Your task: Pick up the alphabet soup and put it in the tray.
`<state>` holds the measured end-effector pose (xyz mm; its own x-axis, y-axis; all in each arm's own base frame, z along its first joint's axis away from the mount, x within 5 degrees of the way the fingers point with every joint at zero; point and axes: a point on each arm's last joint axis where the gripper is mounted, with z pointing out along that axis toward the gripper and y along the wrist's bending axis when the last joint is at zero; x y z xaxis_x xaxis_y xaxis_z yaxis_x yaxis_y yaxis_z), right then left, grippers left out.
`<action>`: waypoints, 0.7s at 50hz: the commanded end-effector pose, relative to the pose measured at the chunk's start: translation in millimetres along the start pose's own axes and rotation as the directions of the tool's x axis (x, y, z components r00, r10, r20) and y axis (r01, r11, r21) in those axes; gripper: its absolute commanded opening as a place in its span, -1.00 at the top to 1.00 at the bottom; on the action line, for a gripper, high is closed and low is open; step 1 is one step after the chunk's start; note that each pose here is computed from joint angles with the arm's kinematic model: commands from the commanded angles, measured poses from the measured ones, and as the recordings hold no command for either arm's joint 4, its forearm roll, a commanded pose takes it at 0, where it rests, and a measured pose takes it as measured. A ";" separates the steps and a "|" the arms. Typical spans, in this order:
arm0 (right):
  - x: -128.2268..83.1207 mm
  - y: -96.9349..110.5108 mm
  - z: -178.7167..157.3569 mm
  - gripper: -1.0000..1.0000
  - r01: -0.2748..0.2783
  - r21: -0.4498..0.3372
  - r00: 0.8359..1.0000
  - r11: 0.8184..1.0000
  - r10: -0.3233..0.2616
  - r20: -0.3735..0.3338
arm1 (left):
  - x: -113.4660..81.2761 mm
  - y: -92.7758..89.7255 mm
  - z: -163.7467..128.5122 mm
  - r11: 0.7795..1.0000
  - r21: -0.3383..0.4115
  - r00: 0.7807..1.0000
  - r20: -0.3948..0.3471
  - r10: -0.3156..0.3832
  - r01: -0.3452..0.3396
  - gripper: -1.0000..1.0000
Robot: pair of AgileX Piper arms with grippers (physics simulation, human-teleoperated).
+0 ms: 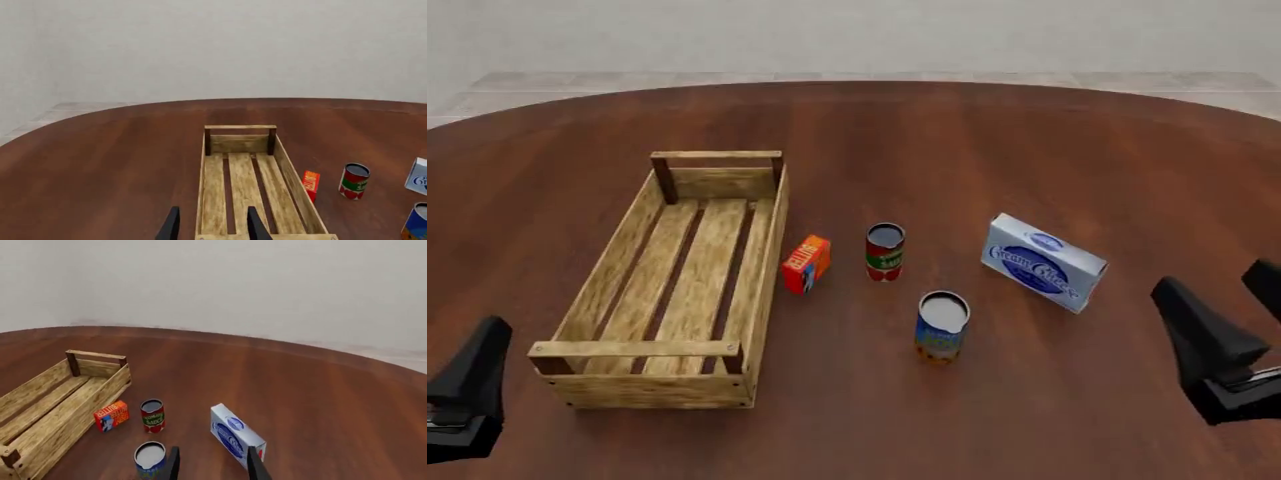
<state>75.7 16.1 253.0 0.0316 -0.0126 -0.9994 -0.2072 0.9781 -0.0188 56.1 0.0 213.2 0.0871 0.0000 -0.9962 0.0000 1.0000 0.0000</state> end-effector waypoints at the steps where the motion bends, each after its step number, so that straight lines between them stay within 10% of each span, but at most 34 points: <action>1: -18.9 8.6 15.1 -1.00 0.033 -0.099 0.998 0.995 -0.038 -0.047 | 0.0 0.0 0.0 1.000 0.000 1.000 0.000 0.000 0.000 -1.00; 35: -68.2 47.7 75.5 -1.00 0.164 -0.365 0.932 0.916 -0.265 -0.246 | 0.0 0.0 0.0 1.000 0.000 1.000 0.000 0.000 0.000 -1.00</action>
<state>125.3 63.5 312.8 -0.1208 -0.2516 -0.9603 -0.4795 0.8618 -0.1655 56.1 0.0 213.2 0.0871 0.0000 -0.9962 0.0000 1.0000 0.0000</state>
